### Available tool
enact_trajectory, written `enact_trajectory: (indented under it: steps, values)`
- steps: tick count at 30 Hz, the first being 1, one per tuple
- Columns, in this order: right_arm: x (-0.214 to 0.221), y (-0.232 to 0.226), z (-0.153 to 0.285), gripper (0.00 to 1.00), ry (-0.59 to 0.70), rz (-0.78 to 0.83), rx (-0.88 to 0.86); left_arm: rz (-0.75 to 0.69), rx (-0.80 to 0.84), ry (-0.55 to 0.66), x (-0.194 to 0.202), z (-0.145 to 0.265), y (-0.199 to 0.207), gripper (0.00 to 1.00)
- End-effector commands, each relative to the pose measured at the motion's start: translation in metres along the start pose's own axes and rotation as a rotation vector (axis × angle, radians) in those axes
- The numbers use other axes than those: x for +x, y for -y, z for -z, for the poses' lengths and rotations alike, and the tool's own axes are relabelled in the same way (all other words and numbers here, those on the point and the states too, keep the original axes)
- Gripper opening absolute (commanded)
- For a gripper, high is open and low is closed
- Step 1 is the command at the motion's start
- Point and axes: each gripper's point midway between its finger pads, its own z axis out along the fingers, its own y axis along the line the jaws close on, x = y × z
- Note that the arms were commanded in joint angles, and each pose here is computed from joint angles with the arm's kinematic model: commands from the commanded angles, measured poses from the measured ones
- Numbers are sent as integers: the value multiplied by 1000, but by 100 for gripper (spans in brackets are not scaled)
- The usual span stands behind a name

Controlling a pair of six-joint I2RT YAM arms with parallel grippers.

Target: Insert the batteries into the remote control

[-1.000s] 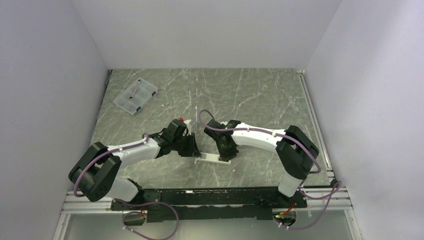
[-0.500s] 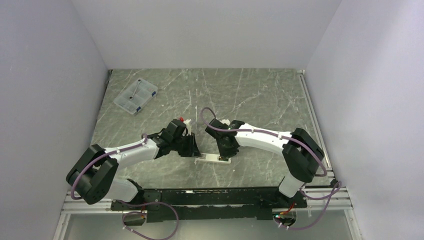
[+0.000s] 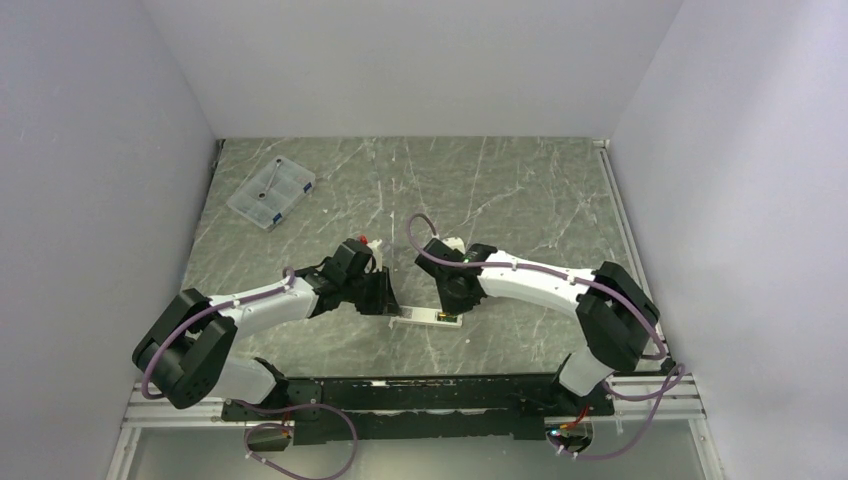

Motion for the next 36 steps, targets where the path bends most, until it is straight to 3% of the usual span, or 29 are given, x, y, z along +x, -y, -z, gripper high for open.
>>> enact_trajectory:
  steps: [1, 19, 36]
  values:
    - [-1, -4, -7, 10, 8, -4, -8, -32, 33, 22, -11, 4, 13, 23]
    - [25, 0, -44, 9, -73, 12, 16, -31, 23, 17, -8, 4, 10, 23]
    - [-10, -15, -1, 11, 32, -4, -54, -31, 20, 18, -8, 4, 9, 22]
